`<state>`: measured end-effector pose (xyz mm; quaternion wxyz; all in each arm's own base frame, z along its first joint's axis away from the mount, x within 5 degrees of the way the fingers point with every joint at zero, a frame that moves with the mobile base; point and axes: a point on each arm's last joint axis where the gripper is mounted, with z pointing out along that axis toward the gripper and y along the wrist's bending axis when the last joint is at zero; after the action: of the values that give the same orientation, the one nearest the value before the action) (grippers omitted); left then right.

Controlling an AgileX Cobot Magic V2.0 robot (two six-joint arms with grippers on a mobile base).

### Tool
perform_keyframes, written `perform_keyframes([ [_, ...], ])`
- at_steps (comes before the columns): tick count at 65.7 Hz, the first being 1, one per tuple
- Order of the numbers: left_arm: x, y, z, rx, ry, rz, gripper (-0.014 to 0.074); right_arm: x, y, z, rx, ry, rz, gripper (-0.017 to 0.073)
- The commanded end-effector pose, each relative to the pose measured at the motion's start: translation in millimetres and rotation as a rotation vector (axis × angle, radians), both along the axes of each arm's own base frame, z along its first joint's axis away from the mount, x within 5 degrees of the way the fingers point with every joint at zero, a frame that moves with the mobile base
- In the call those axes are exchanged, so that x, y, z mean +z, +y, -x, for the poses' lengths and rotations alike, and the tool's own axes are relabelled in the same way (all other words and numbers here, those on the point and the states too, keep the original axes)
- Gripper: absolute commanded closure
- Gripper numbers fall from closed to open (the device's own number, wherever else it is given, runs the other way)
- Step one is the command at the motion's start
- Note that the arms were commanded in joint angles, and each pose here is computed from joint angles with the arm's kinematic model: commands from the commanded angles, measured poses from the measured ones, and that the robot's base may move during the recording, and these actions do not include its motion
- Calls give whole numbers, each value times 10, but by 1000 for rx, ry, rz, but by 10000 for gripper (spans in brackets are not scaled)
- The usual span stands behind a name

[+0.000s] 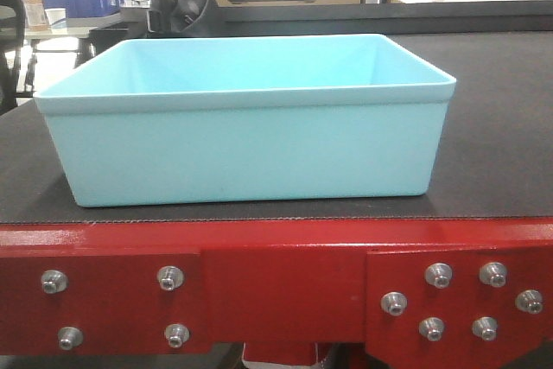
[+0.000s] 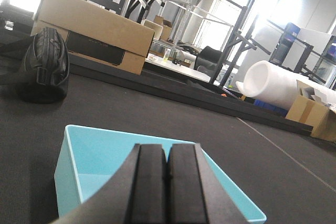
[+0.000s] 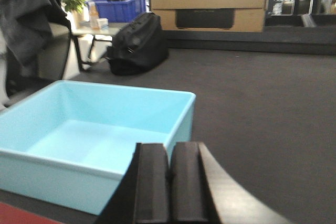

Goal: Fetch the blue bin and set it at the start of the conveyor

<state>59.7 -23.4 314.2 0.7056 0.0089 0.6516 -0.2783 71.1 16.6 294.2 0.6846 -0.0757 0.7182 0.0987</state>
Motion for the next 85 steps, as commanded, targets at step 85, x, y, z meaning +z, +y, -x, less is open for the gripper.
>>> perform_keyframes([
  [85, 9, 2, 13, -3, -12, 11, 705, -803, -176, 150, -269, -149, 78, 726],
])
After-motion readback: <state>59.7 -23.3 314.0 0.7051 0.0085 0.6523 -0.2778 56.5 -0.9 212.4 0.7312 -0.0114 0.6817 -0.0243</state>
